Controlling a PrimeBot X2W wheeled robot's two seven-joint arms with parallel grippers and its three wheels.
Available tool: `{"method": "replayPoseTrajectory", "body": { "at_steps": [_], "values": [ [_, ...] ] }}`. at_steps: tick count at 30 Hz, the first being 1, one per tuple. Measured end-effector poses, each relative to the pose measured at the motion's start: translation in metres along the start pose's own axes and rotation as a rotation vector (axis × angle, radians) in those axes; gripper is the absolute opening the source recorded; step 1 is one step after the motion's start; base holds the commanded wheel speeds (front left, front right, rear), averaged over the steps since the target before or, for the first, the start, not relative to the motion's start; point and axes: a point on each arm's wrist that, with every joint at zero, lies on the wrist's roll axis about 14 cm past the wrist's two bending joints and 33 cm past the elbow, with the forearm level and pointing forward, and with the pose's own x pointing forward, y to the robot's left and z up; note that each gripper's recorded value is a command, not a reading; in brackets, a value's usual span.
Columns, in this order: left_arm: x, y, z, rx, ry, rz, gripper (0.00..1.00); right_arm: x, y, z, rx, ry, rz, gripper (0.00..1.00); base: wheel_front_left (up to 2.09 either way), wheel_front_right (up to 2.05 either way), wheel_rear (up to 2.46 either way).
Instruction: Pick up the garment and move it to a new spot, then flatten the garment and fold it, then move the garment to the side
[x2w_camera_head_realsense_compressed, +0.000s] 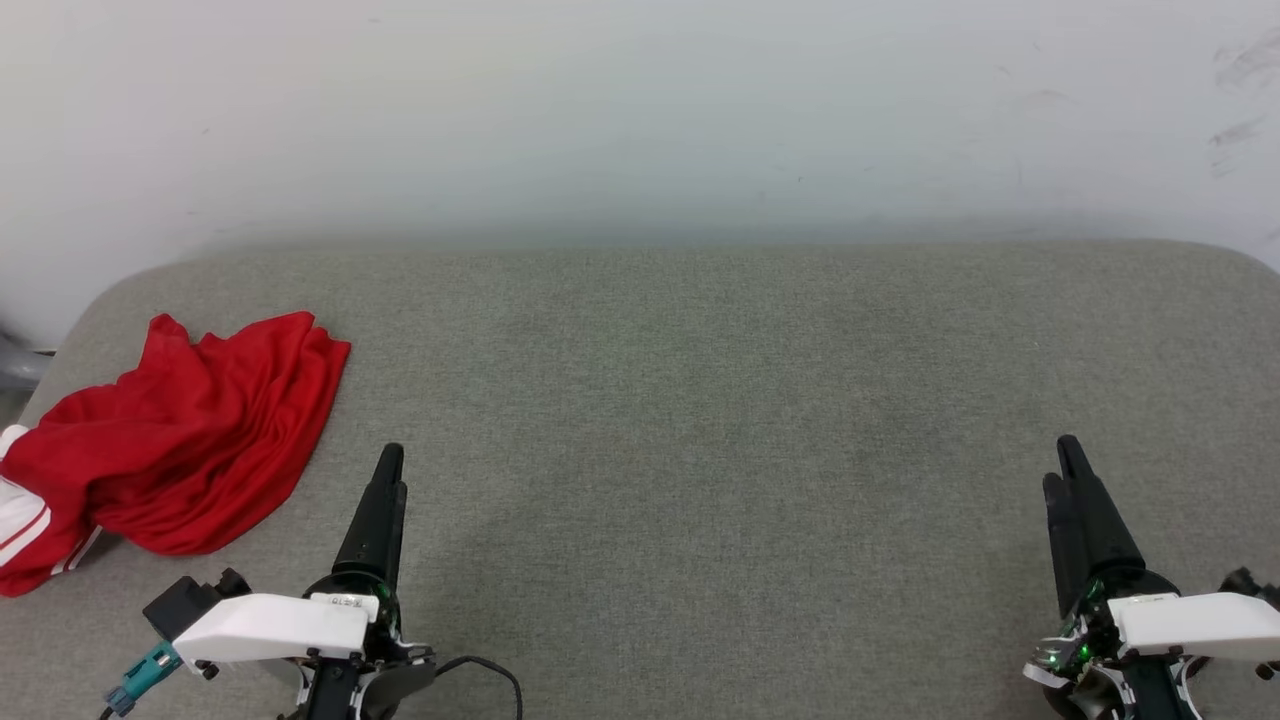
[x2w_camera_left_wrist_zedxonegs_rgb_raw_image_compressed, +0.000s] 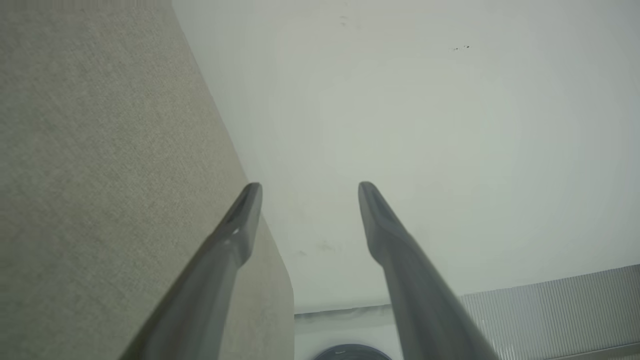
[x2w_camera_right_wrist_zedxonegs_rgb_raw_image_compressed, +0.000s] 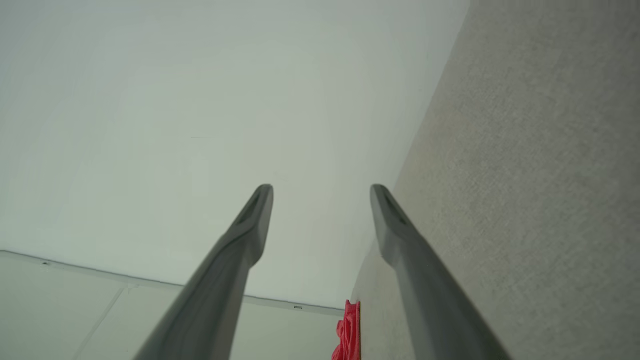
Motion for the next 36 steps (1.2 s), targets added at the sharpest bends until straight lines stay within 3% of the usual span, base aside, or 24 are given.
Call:
{"method": "replayPoseTrajectory", "body": {
  "at_steps": [14,15,17,36],
  "values": [
    [0.0,-0.012,-0.002,0.361,-0.005,-0.042,1.0,0.003,0.023,-0.006,-0.473,0.02,0.08,1.0,0.0,0.0,0.0],
    [-0.001,-0.015,0.0,0.457,-0.007,-0.052,1.0,0.003,0.027,-0.008,-0.574,0.024,0.096,1.0,0.0,0.0,0.0],
    [-0.001,-0.017,0.001,0.518,-0.009,-0.059,1.0,0.004,0.031,-0.009,-0.637,0.026,0.11,1.0,0.0,0.0,0.0],
    [-0.003,-0.023,0.005,0.913,-0.018,-0.099,1.0,-0.002,0.03,-0.011,-1.007,0.052,0.109,1.0,0.0,0.0,0.0]
  ]
}}
